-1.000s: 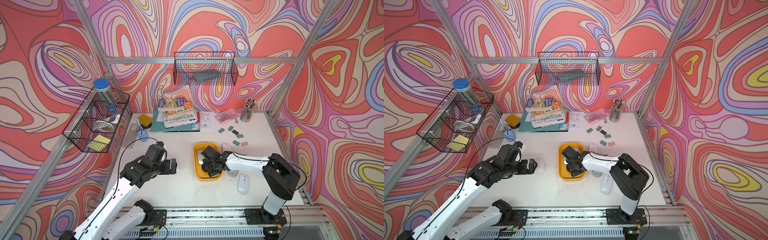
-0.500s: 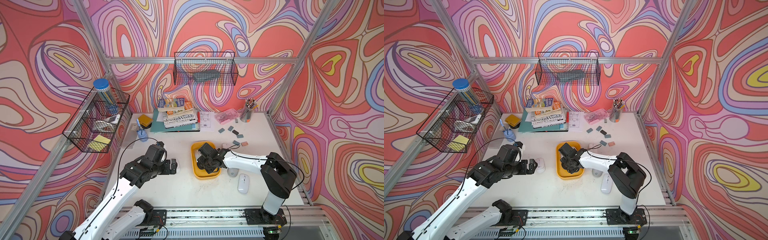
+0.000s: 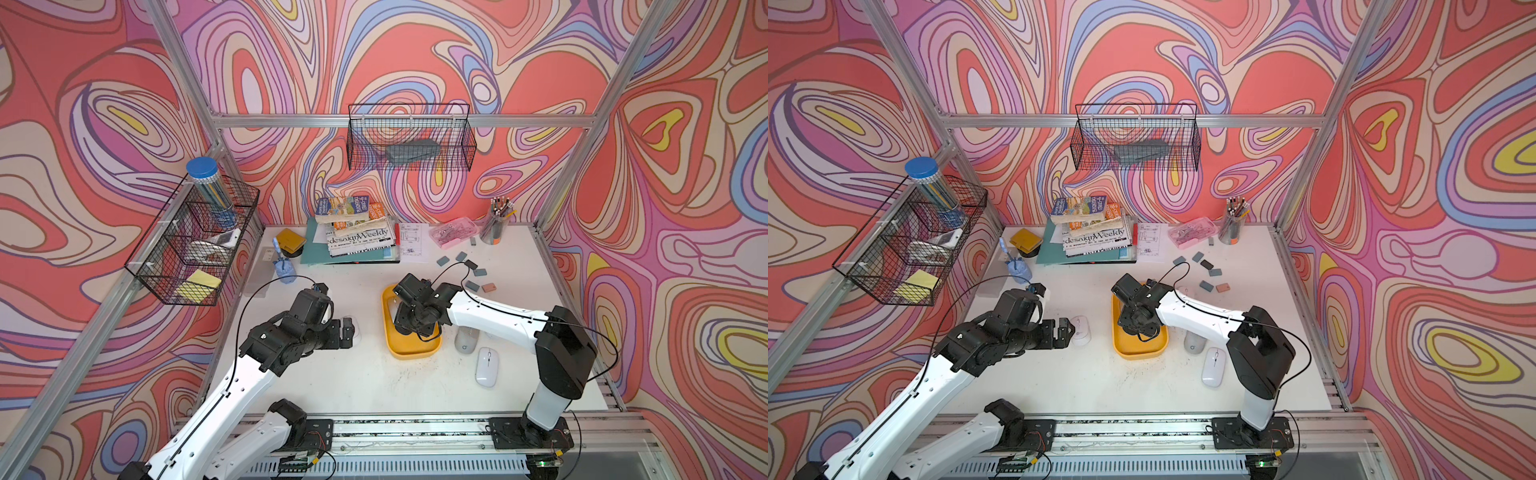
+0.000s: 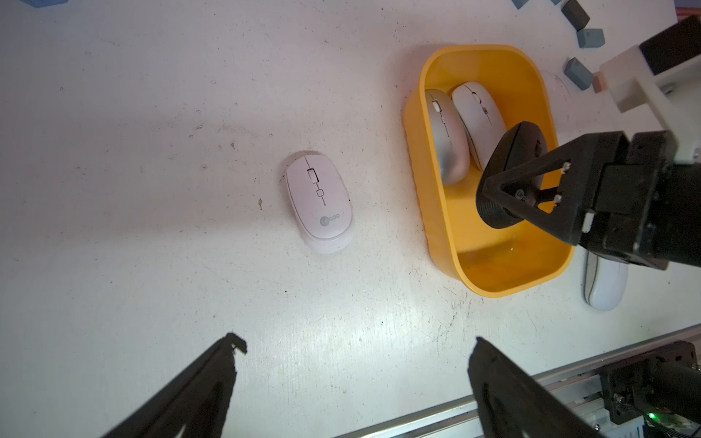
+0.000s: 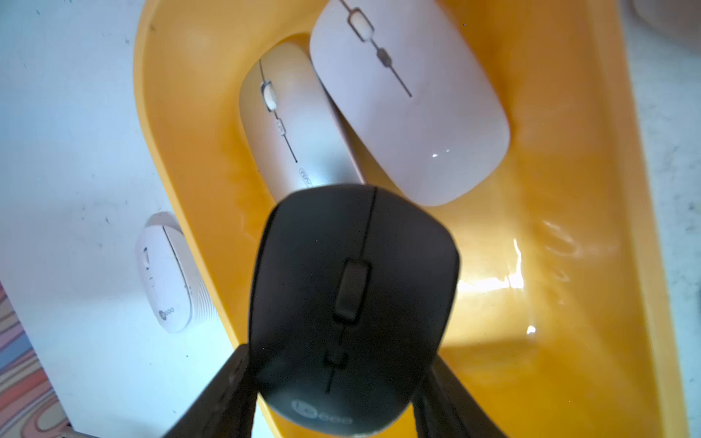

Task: Take out the mouse from the storage box
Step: Place the mouse at the center of the board.

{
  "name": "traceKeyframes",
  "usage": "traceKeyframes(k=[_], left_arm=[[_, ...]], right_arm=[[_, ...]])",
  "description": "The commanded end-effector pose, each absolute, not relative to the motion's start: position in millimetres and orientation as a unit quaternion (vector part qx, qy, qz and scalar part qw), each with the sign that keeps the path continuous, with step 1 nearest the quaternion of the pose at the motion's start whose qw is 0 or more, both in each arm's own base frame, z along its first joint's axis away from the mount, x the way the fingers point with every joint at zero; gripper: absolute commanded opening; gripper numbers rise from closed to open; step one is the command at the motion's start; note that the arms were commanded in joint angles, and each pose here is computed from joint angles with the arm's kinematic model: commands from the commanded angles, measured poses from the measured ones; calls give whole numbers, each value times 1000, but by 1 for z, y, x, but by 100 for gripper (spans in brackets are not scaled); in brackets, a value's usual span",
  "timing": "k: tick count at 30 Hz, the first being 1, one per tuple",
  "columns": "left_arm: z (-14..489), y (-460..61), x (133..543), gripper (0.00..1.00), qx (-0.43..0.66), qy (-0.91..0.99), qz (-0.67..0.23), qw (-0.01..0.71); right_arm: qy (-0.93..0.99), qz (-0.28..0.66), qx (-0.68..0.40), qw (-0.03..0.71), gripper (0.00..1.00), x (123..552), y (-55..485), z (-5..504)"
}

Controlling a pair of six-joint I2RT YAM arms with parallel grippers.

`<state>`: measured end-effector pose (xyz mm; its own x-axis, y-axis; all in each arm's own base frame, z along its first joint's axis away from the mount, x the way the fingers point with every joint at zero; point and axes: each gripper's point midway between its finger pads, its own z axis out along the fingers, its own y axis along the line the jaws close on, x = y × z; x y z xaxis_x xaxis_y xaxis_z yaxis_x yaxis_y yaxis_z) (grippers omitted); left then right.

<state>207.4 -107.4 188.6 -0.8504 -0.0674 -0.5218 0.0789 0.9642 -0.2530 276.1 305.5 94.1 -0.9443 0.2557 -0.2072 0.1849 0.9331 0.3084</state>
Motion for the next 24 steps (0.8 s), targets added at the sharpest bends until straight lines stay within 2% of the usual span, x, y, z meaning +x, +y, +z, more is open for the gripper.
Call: traceKeyframes(k=[1, 17, 24], left_arm=[[189, -107, 206, 99, 7, 951, -136, 279], [190, -108, 206, 99, 8, 950, -139, 280], [190, -109, 207, 99, 9, 950, -139, 279]], right_arm=[[988, 94, 55, 113, 46, 268, 291, 88], [990, 97, 4, 105, 41, 265, 297, 72], [986, 101, 8, 133, 39, 266, 288, 101]])
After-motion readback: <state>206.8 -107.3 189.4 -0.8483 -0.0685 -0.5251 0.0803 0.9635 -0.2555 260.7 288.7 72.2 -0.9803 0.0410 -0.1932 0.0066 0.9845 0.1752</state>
